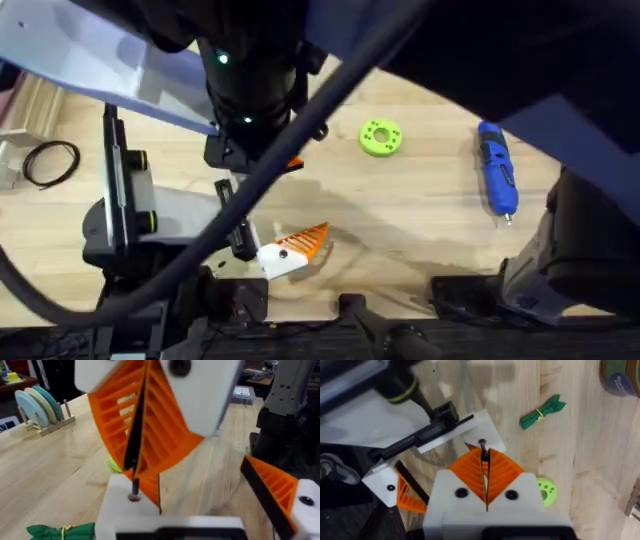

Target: Pick up the gripper from the table and insert it into the empty holder that is missing its gripper. Then pick up a screw, insert it into the mounting hole, and use the screwdriver to tighten it. Finally, clean up the table by picking up the vegetable and placing it into the bucket.

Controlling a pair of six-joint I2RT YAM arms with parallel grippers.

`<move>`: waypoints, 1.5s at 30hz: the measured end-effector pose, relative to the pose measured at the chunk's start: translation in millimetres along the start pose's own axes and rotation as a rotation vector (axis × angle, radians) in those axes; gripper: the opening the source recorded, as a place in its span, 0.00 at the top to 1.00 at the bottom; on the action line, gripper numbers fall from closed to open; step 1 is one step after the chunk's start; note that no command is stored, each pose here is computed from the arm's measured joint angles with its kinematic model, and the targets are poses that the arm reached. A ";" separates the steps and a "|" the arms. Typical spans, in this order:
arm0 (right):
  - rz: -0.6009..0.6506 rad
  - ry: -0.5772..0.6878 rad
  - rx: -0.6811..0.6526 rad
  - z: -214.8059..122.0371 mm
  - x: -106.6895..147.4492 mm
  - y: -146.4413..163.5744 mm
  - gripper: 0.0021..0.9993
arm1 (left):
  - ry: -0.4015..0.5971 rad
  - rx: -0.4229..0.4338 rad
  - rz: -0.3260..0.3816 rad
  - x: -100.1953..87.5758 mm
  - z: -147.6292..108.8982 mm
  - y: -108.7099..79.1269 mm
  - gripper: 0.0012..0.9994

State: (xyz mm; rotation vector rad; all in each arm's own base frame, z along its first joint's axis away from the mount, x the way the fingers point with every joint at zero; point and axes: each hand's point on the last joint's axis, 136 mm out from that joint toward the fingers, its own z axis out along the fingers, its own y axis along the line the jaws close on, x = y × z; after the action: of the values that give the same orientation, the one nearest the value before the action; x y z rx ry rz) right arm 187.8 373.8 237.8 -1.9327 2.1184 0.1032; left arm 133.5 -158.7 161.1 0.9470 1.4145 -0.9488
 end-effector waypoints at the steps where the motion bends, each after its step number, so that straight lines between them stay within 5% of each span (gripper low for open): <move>1: 0.000 0.000 0.000 0.0 0.0 0.0 1.00 | 0.000 0.000 0.000 0.0 0.0 0.0 0.01; 45: -0.001 0.035 -0.014 14.2 0.5 0.8 1.00 | 0.000 0.000 0.000 0.0 0.0 0.0 0.01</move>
State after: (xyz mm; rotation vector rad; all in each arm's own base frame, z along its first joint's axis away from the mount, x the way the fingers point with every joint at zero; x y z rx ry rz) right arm 189.2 376.6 223.9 -1.9574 2.1448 0.0844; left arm 133.5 -158.7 161.1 0.9470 1.4145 -0.9488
